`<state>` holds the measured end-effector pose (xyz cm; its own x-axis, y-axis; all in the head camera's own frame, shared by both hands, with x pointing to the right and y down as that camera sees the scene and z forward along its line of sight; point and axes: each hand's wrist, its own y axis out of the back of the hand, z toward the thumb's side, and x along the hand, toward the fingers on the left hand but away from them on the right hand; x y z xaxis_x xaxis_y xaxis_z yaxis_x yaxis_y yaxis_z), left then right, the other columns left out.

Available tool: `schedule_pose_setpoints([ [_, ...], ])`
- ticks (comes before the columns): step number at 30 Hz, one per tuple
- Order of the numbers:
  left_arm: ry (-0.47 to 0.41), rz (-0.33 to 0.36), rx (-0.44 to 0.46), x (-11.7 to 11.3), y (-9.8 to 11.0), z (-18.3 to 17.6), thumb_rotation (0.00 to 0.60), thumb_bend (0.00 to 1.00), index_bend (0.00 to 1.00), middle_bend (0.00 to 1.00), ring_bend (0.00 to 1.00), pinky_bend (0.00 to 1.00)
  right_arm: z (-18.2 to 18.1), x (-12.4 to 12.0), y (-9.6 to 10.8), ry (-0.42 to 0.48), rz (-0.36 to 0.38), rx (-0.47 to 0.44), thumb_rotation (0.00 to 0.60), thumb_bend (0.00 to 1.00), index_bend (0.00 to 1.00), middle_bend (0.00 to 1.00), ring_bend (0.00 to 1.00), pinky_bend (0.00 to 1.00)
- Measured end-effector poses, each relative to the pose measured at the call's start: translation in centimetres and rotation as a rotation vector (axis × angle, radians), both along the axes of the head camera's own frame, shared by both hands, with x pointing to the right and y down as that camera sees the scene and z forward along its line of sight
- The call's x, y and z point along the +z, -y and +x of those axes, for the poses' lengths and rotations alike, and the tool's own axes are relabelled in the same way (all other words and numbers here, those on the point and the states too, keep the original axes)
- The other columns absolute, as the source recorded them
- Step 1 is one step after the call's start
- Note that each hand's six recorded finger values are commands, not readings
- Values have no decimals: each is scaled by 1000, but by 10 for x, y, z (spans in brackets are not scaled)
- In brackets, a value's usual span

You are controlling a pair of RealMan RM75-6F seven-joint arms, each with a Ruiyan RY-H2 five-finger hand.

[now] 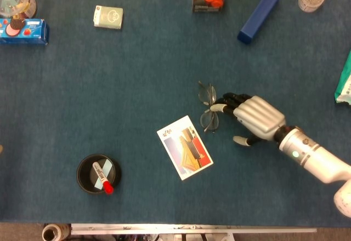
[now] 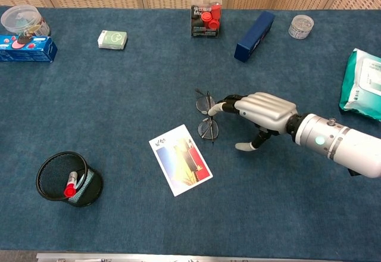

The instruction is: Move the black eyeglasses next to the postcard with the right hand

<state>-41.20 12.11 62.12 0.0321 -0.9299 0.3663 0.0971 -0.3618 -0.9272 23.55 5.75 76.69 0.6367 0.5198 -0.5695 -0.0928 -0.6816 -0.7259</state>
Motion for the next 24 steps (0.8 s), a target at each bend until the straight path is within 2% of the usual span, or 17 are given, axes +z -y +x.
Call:
schedule_pose_setpoints([
  [10, 4, -3, 0, 1, 0, 0, 600, 1, 554, 460, 376, 463, -17, -32, 2, 98, 43, -11, 600, 223, 191, 199, 101, 229],
  [14, 4, -1, 0, 1, 0, 0, 600, 1, 554, 460, 376, 463, -24, -43, 6, 142, 88, -17, 600, 274, 191, 223, 101, 229],
  [19, 2, 1, -4, 1, 1, 0, 600, 1, 554, 460, 376, 463, -30, -44, 16, 169, 199, -23, 600, 299, 191, 241, 101, 229],
  [24, -2, 4, -7, -1, 1, -2, 600, 1, 554, 460, 375, 463, -34, -35, 29, 146, 342, -59, 600, 298, 191, 241, 101, 229],
])
